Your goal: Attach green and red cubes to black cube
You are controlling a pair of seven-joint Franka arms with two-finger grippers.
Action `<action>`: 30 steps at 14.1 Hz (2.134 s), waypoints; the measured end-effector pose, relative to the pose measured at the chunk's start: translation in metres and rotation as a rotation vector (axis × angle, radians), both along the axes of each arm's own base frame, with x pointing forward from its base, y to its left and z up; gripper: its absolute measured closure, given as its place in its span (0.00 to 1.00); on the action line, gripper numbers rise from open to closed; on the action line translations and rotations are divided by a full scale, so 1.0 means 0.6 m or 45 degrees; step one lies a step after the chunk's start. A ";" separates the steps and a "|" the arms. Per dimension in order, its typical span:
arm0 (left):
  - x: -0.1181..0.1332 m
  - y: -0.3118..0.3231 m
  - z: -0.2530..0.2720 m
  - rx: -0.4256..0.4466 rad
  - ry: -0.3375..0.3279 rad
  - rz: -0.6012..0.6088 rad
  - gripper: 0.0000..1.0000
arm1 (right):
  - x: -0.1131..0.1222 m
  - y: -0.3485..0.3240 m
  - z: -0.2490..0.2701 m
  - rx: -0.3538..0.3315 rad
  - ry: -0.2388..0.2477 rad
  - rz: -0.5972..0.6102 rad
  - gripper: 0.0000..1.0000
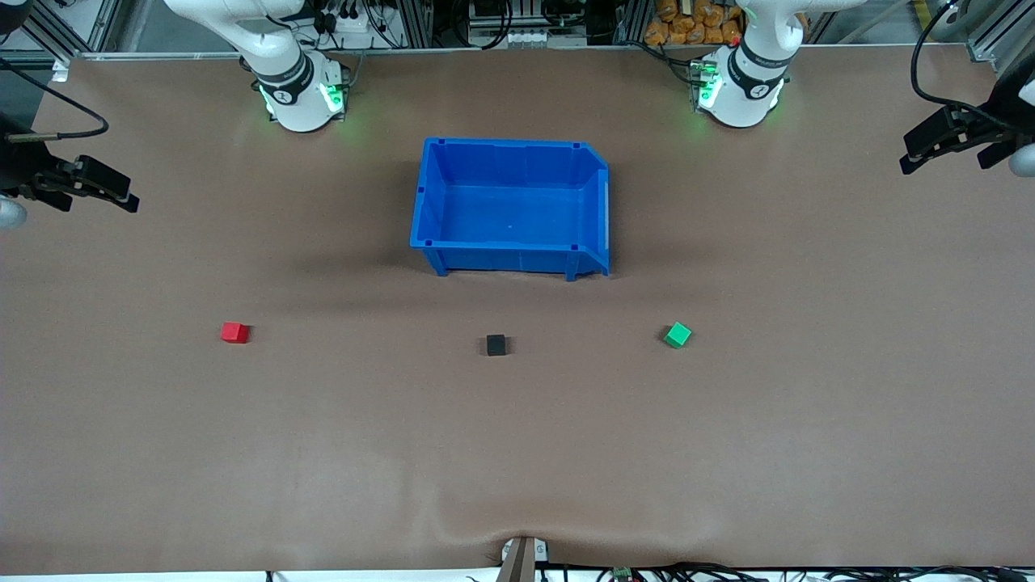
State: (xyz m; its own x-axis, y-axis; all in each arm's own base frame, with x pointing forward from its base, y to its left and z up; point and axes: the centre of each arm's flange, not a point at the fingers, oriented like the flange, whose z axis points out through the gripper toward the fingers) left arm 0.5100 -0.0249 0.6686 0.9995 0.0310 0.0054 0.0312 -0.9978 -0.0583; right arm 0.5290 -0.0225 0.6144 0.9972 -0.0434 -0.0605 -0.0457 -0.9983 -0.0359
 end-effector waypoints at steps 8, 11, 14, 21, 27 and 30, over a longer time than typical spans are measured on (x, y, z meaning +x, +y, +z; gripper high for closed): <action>0.007 0.008 -0.008 -0.001 0.013 0.014 0.00 | -0.003 0.011 -0.002 0.001 0.022 0.017 0.00; 0.013 0.012 -0.015 -0.001 0.024 0.018 0.00 | -0.003 0.015 -0.002 0.001 0.022 0.024 0.00; 0.013 0.013 -0.013 -0.001 0.021 0.020 0.00 | -0.003 0.012 -0.003 0.001 0.022 0.019 0.00; 0.032 0.009 -0.042 -0.002 0.056 0.018 0.00 | -0.003 0.011 -0.003 0.002 0.022 0.026 0.00; 0.072 -0.005 -0.091 -0.005 0.066 0.013 0.00 | -0.001 0.007 0.003 0.003 0.005 0.044 0.00; 0.092 -0.027 -0.130 -0.008 0.069 0.013 0.00 | -0.001 0.005 0.004 0.003 0.001 0.042 0.00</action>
State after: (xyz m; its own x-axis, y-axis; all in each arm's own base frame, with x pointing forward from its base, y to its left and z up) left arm 0.5651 -0.0411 0.5905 0.9979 0.0409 -0.0493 0.0383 -0.9978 -0.0541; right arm 0.5284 -0.0192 0.6170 0.9980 -0.0107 -0.0617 -0.0130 -0.9992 -0.0382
